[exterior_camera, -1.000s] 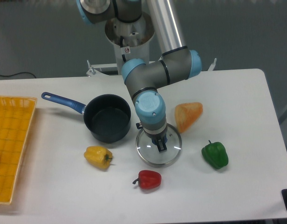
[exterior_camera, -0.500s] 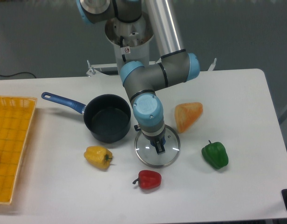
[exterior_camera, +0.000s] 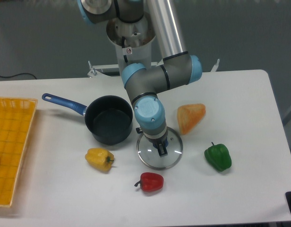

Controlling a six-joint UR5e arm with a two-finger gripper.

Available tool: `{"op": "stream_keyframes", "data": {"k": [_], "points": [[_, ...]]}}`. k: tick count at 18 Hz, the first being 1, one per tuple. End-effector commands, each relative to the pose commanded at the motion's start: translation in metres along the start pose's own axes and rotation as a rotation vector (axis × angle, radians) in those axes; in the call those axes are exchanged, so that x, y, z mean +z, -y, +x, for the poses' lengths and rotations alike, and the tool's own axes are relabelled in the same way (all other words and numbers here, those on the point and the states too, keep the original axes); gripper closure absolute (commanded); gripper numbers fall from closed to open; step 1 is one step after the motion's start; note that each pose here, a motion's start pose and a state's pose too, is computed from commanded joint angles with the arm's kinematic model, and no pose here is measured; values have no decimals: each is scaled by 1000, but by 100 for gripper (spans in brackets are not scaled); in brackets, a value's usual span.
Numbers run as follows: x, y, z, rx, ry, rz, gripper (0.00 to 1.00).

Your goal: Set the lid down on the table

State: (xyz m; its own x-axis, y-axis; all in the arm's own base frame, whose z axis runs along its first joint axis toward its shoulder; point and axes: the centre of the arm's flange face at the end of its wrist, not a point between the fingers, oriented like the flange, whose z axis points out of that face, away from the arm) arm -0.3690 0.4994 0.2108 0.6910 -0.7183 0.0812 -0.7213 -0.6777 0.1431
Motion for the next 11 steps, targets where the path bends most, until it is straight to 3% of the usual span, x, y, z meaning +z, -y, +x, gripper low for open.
{"op": "stream_keyframes", "data": {"k": [1, 2, 3, 4, 11], "points": [[1, 0, 0, 0, 0, 0, 47], [-1, 0, -1, 1, 3, 0, 37], [-1, 0, -2, 9, 3, 0, 15], [-1, 0, -3, 12, 5, 0, 6], [5, 6, -2, 12, -6, -3, 1]]}}
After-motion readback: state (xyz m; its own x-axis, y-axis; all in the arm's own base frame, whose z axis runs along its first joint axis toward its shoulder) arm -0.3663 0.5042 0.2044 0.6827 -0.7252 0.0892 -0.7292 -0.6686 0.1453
